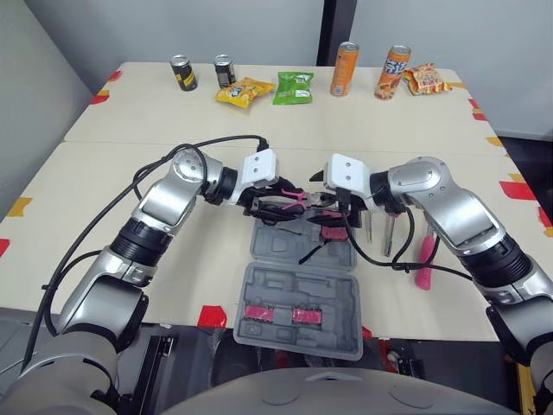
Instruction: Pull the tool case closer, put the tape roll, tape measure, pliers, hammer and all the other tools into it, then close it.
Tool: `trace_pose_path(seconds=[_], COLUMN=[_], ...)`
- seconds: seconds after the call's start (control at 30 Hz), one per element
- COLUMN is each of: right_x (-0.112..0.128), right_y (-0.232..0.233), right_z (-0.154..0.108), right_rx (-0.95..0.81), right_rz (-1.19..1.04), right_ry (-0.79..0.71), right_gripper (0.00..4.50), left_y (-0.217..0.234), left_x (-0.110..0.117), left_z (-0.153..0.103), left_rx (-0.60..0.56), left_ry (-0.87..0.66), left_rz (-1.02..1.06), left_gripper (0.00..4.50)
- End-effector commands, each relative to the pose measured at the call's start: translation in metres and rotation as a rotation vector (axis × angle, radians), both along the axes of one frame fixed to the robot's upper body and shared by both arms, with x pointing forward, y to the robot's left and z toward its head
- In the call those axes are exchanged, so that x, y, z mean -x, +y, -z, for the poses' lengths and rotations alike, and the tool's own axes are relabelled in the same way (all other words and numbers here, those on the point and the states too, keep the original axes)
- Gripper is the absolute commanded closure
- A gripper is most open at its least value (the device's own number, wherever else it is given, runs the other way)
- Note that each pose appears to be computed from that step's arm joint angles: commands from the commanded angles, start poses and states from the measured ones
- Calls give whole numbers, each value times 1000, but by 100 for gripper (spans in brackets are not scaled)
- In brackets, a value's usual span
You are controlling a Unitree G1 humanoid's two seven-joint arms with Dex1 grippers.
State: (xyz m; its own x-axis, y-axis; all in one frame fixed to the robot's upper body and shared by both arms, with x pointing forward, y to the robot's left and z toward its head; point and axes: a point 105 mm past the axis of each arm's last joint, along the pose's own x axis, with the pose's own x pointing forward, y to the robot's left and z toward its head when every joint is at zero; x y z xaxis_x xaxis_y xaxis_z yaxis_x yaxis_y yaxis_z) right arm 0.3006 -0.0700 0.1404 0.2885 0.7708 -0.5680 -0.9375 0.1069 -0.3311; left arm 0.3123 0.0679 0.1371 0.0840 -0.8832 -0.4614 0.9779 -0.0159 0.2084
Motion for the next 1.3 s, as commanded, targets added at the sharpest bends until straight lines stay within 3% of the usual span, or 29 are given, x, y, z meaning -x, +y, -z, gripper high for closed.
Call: trace_pose_path(seconds=[0.03,0.27,0.43,0.5,0.57,0.6,0.73,0.97,1.3], right_x=[3,5,5,5,6,7,8,26,37], right_y=[5,5,5,2,0,-1,-7,-23,-29], right_z=[-10,-11,-11,-10,-9,-9,-6,6,19], right_rx=[4,13,18,24,33,36,50,155,313], right_rz=[-26,-33,-31,-27,-28,-27,-12,-13,-3], right_ry=[-36,-36,-40,-40,-40,-40,-29,23,10], right_gripper=[118,338,340,341,344,344,344,344,344], left_y=[-3,0,1,4,9,12,33,79,118], left_x=[-3,-1,1,0,-2,-2,7,50,81], left_z=[-13,-10,-10,-12,-16,-18,-23,-28,-19], left_rx=[17,8,21,28,53,61,101,145,103], left_ry=[-45,-40,-16,-29,-41,-46,-48,-1,0], left_rz=[6,7,8,5,-8,-10,17,109,60], left_gripper=[184,184,184,80,8,1,1,1,1])
